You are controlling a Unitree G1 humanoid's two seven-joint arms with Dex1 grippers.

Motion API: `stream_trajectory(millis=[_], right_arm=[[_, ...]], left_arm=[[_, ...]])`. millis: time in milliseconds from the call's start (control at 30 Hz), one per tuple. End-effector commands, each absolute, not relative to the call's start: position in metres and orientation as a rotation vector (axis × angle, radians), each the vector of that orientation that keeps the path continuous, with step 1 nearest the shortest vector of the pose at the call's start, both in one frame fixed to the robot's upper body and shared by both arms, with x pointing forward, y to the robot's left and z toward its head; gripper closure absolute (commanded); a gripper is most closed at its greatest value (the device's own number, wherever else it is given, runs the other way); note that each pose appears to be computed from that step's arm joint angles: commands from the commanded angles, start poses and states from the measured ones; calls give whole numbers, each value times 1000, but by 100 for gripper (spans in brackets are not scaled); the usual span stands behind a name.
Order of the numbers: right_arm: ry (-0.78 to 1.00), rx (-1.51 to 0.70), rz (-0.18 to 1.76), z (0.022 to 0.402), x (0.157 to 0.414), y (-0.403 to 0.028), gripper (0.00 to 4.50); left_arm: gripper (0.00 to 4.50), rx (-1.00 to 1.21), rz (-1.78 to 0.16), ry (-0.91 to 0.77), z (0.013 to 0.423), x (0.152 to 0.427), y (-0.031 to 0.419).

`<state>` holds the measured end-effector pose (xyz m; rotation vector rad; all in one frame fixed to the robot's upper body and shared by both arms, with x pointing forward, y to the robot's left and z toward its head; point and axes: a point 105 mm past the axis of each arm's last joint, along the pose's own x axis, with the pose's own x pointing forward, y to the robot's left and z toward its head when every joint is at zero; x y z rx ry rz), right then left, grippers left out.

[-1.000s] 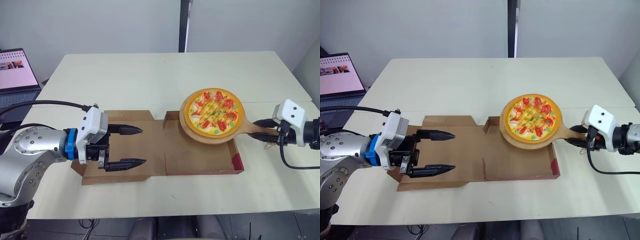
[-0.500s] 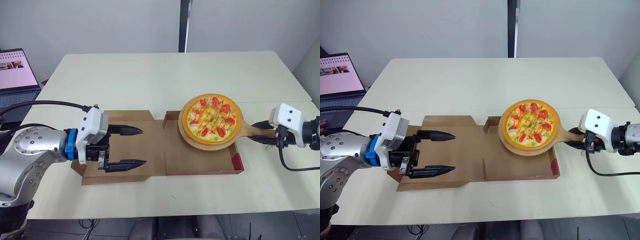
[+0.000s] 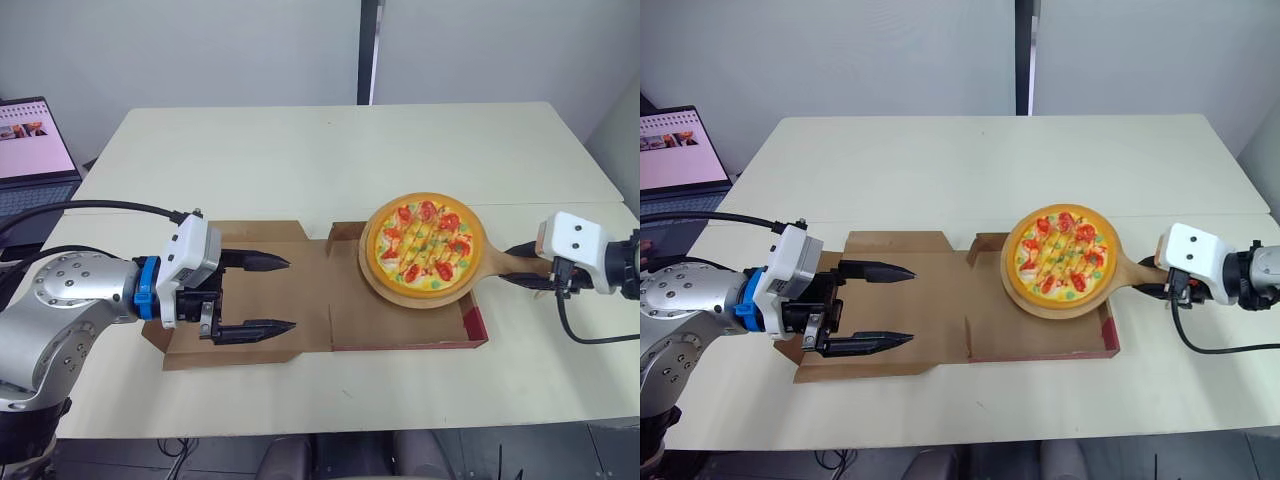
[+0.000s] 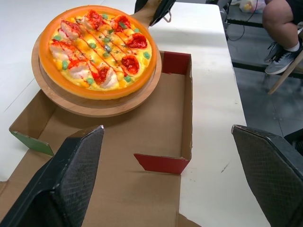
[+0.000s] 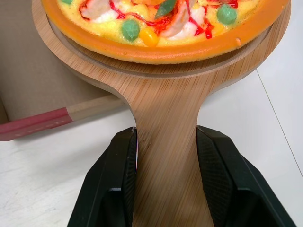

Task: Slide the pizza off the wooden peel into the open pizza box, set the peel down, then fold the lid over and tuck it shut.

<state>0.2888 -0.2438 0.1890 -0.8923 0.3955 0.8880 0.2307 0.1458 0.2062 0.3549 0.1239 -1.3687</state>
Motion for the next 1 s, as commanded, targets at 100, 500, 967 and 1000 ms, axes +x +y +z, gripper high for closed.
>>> stream_trajectory(millis=[100,500,967,1000], right_arm=[[283,-997,823,224,293,-245,292],[269,-1029,776,232,296,-252,292],[243,-1072,761,234,299,-255,292],[238,-1072,760,235,299,-254,292]], left_arm=[[0,374,-1408,90,210,228,139],[0,372,-1421,80,210,231,135],[0,373,-1427,77,210,234,133],[0,373,-1428,77,210,234,133]])
